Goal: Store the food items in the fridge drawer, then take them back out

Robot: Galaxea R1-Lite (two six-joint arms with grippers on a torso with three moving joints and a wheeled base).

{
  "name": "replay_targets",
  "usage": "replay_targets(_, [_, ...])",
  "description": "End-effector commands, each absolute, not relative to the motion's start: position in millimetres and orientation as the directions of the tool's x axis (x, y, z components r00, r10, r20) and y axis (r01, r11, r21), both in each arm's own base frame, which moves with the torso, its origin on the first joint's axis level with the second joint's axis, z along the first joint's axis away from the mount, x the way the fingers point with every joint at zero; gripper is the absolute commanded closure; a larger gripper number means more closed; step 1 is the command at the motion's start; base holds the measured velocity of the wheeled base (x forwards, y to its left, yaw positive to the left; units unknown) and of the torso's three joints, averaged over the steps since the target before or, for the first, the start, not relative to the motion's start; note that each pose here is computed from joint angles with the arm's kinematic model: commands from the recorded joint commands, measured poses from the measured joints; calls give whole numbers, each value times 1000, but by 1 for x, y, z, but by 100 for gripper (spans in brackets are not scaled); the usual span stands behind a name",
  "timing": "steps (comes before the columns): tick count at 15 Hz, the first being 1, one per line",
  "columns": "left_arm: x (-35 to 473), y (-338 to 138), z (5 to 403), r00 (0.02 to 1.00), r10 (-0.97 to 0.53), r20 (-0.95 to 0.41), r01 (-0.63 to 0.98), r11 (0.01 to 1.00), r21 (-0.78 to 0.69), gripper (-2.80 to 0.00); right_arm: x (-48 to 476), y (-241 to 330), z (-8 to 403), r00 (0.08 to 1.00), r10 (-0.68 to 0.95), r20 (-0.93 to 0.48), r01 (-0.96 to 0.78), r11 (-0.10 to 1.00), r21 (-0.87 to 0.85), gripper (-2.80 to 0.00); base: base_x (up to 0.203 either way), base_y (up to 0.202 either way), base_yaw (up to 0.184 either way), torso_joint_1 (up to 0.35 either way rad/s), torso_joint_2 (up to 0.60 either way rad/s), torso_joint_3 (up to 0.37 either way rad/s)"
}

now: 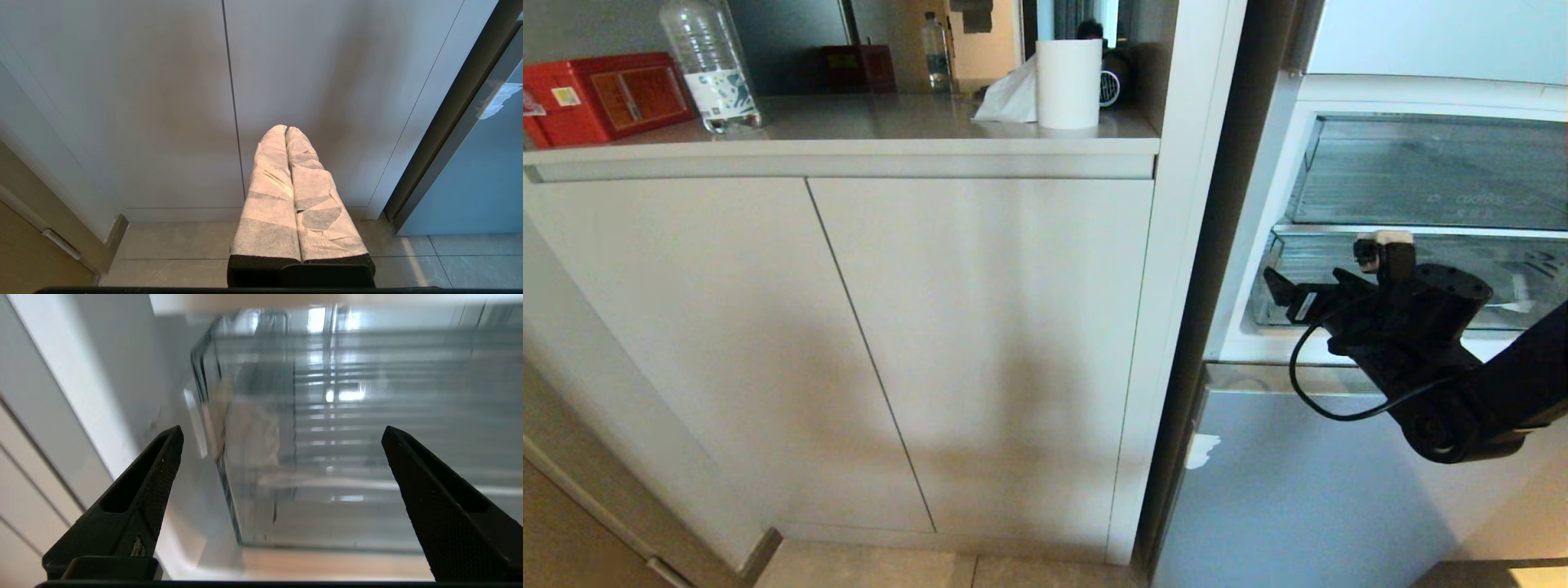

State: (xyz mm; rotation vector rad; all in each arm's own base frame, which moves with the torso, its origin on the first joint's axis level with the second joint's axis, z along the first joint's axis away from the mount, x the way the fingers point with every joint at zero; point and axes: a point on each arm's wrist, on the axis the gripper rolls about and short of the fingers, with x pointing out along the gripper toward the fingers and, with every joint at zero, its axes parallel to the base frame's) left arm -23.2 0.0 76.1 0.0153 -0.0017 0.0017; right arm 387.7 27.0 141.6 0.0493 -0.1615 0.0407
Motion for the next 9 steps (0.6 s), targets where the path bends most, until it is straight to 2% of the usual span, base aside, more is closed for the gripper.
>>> replay_targets(1, [-23, 0, 76, 1000, 2, 2, -2, 1000, 15, 0, 393, 28, 147, 983, 36, 180, -46, 998, 47, -280, 0, 0, 0, 0, 0, 0])
replay_targets(9, [-23, 0, 76, 1000, 2, 0, -2, 1000, 15, 0, 406, 33, 146, 984, 48, 173, -57, 997, 48, -280, 0, 0, 0, 0, 0, 0])
